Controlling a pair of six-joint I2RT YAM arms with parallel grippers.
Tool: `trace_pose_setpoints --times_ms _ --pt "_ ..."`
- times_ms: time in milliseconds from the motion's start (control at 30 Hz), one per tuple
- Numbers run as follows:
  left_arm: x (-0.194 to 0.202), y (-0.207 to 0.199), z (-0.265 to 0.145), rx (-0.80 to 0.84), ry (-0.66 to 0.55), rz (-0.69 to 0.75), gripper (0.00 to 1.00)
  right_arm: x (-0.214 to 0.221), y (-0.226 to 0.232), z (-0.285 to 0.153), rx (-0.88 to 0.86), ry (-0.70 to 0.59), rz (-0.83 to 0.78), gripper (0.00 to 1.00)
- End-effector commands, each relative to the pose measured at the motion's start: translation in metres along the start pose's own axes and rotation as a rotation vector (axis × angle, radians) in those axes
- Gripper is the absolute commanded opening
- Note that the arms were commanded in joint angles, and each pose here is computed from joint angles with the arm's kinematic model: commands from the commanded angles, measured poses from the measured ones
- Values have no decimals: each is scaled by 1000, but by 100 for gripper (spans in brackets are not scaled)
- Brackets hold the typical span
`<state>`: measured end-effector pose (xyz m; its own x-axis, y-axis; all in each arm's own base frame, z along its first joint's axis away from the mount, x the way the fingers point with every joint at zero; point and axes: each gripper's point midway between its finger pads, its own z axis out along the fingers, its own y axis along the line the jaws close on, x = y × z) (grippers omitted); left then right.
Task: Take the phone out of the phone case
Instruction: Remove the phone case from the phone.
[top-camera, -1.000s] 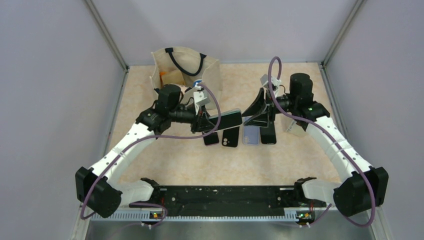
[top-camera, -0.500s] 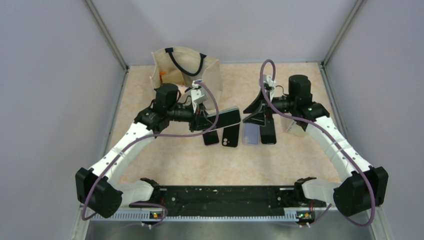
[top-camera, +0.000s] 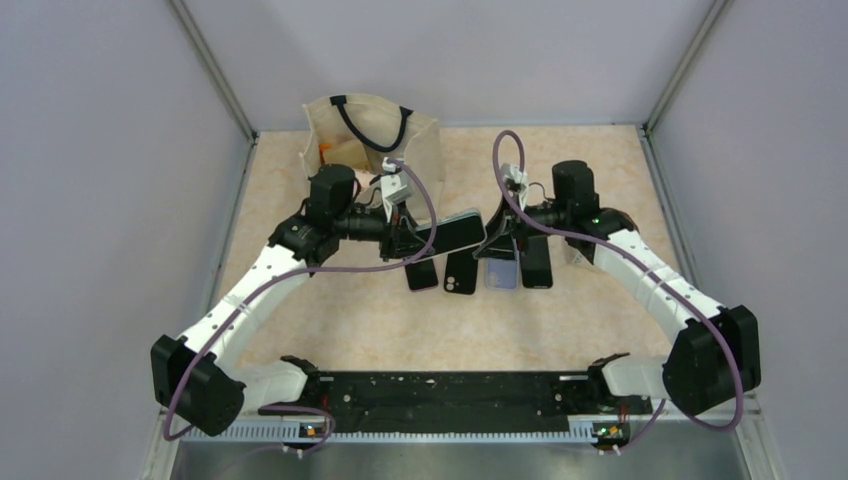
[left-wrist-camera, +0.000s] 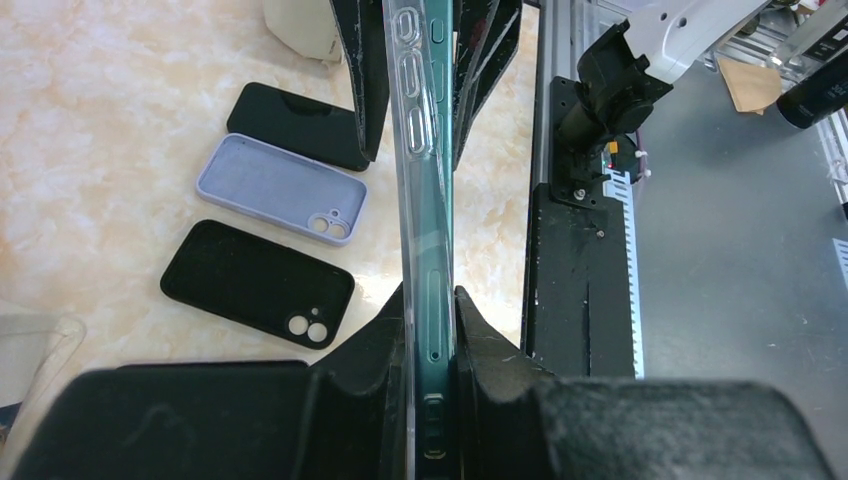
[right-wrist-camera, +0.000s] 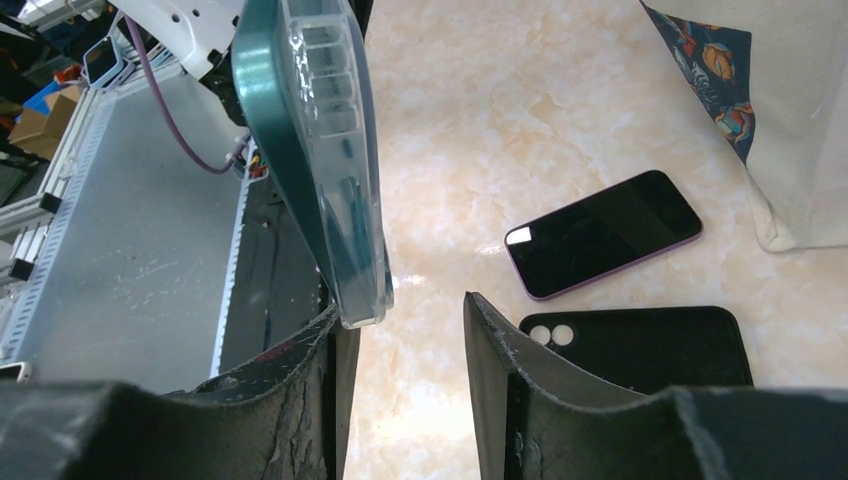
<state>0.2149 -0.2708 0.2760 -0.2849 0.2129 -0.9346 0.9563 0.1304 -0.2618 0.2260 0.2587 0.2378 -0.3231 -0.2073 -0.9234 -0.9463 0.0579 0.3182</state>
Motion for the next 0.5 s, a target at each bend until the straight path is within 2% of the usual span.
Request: trace_pose_setpoints --times_ms 0,267,467 --pt "-26 -8 -3 35 -75 99 0 -17 8 3 -43 -40 -69 43" --pt "-25 -8 -3 38 -75 99 0 -21 15 2 -73 -51 -71 47" --pt "-26 -8 -2 42 -83 93 0 -23 18 3 -97 -64 -76 37"
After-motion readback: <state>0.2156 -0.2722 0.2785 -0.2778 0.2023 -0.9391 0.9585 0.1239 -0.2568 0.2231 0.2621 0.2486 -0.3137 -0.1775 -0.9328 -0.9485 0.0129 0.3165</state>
